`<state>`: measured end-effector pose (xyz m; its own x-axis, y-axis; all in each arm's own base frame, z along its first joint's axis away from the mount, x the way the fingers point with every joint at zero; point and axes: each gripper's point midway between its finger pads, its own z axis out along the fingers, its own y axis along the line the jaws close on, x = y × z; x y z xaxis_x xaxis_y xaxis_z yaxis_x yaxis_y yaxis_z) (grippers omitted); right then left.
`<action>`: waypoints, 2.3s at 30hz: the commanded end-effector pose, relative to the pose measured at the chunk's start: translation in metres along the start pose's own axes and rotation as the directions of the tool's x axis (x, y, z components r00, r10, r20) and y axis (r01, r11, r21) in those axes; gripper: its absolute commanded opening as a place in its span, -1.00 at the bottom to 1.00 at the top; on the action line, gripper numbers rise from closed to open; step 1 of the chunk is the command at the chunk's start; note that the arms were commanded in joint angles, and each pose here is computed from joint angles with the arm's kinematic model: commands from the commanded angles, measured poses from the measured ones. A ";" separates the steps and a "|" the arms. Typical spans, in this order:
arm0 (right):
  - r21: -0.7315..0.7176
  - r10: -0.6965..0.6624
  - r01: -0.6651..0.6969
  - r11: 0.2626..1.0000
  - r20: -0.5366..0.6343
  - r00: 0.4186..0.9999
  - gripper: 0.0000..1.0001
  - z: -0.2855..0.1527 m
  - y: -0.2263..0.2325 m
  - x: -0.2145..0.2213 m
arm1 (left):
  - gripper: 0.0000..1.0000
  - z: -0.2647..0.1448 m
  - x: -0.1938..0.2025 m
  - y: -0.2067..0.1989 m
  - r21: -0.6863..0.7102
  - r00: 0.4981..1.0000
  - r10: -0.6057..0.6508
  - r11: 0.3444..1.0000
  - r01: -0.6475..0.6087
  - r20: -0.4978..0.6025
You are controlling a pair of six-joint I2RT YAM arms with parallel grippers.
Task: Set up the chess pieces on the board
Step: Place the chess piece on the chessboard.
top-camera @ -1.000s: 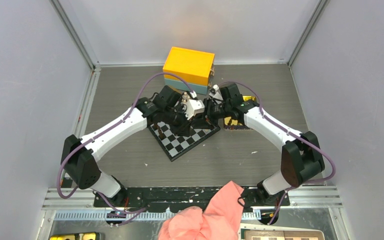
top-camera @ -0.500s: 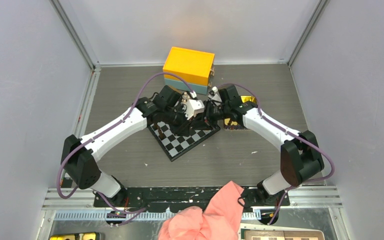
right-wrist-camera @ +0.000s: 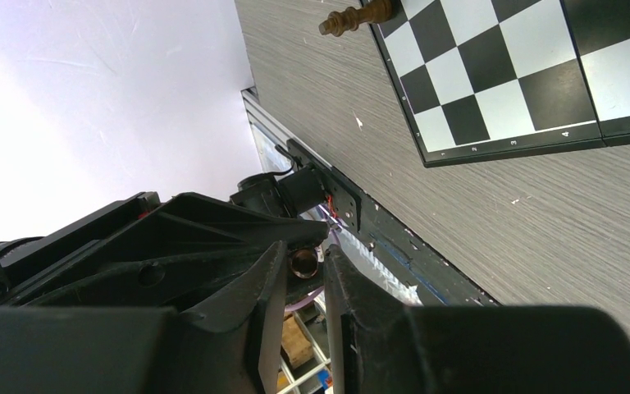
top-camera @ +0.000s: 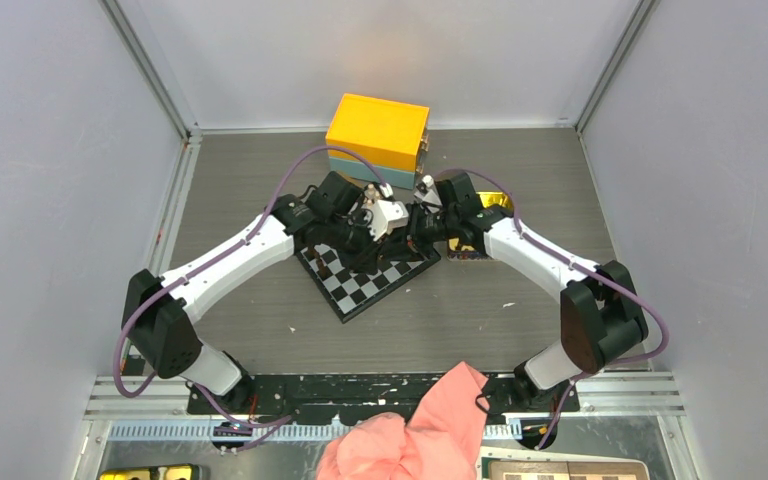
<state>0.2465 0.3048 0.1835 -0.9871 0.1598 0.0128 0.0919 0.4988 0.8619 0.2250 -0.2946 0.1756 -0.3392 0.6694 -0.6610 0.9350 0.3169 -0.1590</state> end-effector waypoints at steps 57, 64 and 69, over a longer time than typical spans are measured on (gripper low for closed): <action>-0.198 0.087 -0.111 0.974 -0.124 0.988 -0.99 0.018 0.034 0.025 | -0.85 0.000 -0.046 0.022 -0.142 0.984 -0.008 0.989 0.034 0.176; -0.188 0.075 -0.095 0.977 -0.111 0.991 -0.99 0.016 0.035 0.024 | -0.20 -0.006 -0.042 0.028 -0.198 0.983 -0.017 0.979 0.054 0.183; -0.182 0.067 -0.084 0.980 -0.100 0.993 -0.99 0.014 0.034 0.024 | -0.03 -0.009 -0.039 0.032 -0.225 0.984 -0.023 0.972 0.063 0.175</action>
<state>0.2411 0.3299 0.1703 -0.9617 0.2004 0.1870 0.2520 0.3779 0.8909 0.2437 -0.2877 0.1639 -0.4348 0.6257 -0.6477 0.8652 0.4897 -0.1078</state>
